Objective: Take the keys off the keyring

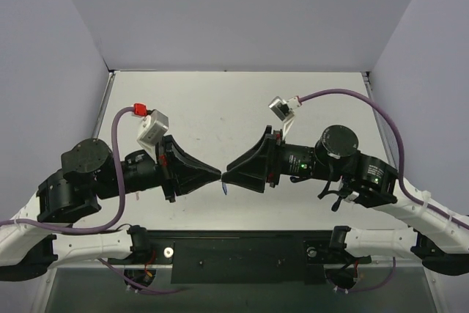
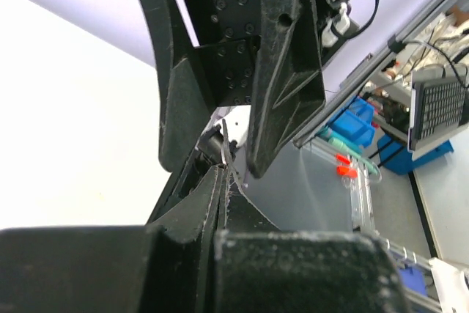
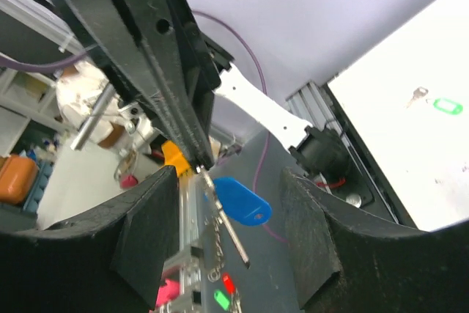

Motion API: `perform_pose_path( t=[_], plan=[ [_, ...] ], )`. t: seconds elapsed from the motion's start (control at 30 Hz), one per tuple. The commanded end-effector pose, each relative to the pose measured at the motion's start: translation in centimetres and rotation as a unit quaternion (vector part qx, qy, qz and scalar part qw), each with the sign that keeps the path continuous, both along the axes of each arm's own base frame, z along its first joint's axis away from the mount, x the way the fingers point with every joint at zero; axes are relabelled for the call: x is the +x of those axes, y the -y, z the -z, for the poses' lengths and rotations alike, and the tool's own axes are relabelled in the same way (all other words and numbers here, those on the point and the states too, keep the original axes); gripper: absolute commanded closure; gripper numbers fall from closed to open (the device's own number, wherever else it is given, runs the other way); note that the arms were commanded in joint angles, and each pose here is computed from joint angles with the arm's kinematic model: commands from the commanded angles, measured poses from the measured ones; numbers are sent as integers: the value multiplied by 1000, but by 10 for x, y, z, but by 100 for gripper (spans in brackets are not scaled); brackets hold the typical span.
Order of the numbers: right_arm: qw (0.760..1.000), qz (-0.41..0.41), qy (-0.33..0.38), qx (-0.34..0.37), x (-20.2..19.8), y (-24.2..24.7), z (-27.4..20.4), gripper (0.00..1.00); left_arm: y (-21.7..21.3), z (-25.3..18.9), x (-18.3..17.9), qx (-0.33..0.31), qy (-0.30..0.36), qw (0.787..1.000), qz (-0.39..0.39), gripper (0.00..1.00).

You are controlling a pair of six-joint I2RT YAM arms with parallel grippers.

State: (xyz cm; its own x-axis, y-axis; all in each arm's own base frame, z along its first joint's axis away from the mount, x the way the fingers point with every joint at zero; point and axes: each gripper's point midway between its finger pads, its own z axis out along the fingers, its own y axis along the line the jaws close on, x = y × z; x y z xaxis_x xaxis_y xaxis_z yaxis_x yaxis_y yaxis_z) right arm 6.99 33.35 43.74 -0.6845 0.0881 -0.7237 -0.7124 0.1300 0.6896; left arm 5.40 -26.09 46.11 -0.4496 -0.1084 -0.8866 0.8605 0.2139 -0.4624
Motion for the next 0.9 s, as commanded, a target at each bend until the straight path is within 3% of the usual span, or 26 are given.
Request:
perform_pose_path(
  t=[0.0, 0.3, 0.87],
  plan=[
    [992, 35, 12, 122, 7, 14, -55, 47, -1, -31, 7, -73, 1, 997, -25, 100],
    [990, 39, 1, 137, 9, 10, -52, 48, 4, -35, 14, -108, -17, 993, -39, 100],
    [988, 49, -2, 143, 11, 12, -51, 62, -4, -42, 30, -132, -23, 987, -88, 100]
  ],
)
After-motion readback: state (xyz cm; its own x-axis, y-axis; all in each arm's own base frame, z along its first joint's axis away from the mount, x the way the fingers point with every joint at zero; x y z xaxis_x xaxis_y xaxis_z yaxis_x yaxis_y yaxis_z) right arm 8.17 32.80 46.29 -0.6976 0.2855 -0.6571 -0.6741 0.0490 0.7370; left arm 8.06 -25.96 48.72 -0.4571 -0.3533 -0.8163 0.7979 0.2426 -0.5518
